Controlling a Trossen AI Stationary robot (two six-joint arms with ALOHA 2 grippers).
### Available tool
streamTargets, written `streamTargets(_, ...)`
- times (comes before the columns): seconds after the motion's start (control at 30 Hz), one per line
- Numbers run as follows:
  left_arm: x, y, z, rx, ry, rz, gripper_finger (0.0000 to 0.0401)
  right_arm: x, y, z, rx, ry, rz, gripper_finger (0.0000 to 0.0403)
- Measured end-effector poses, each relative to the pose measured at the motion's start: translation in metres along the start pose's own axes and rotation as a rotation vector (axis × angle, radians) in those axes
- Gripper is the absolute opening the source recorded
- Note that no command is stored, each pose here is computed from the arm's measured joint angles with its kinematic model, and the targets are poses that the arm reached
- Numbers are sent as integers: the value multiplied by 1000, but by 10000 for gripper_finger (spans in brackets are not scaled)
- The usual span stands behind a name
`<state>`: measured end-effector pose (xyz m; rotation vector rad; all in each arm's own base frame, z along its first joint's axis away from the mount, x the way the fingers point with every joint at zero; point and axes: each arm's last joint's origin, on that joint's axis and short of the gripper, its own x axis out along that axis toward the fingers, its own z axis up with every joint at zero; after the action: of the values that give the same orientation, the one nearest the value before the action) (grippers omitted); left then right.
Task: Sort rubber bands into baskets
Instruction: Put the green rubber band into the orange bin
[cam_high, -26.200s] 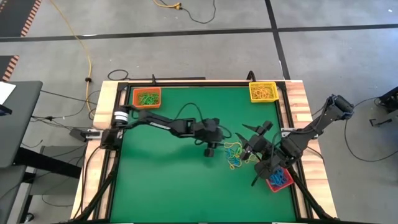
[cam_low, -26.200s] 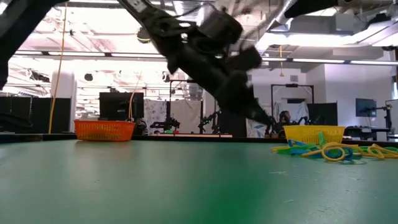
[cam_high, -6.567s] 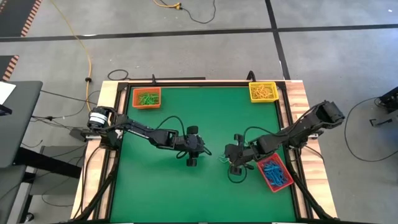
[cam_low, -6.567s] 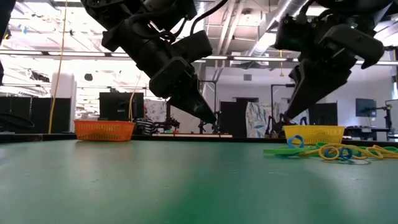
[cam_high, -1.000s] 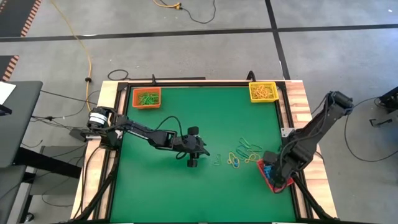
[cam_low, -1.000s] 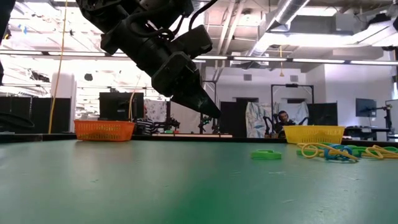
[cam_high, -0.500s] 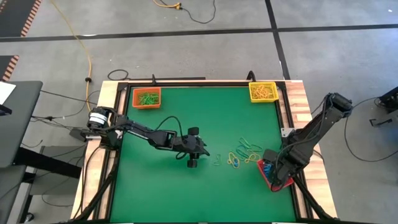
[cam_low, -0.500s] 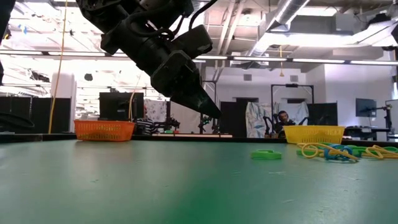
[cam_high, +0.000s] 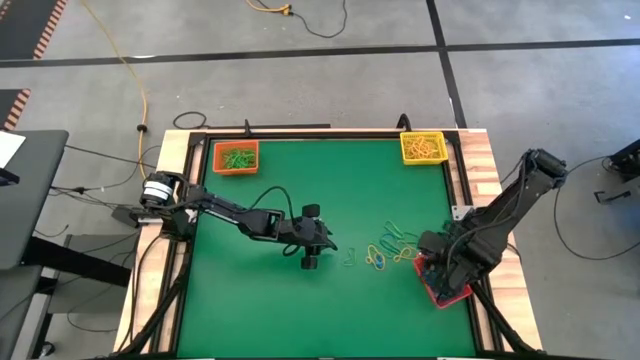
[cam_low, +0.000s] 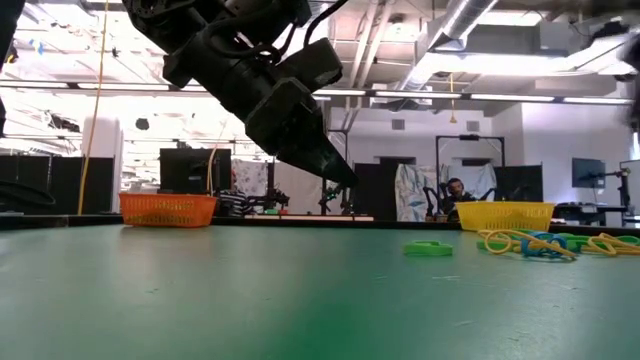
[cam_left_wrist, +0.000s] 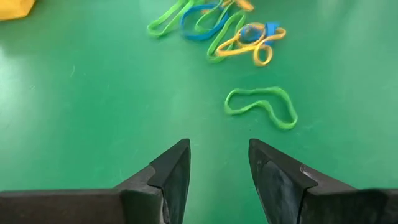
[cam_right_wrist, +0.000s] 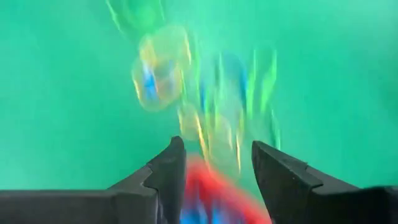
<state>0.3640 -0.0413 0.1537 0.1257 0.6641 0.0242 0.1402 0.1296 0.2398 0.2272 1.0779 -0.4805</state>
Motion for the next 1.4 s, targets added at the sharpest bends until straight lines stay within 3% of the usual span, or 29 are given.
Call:
streamTargets(0.17,16,-8,-5,-5,-50,-157,153,-5,13,18,-116,-444,-29,202)
streamTargets(0.3,33,-18,-16,-18,-36,-206,153,-3,14,29,-167,-604,-122,197)
streamTargets(0.6,39,-32,-9,50,-63,-186,153,10,2,50,-118,-621,-268,191)
streamTargets(1.0,38,-37,-6,101,-86,-195,153,50,9,61,-205,-532,-455,191)
streamTargets(1.4,38,-37,-6,148,-95,-183,153,28,-12,73,-12,-744,-524,191)
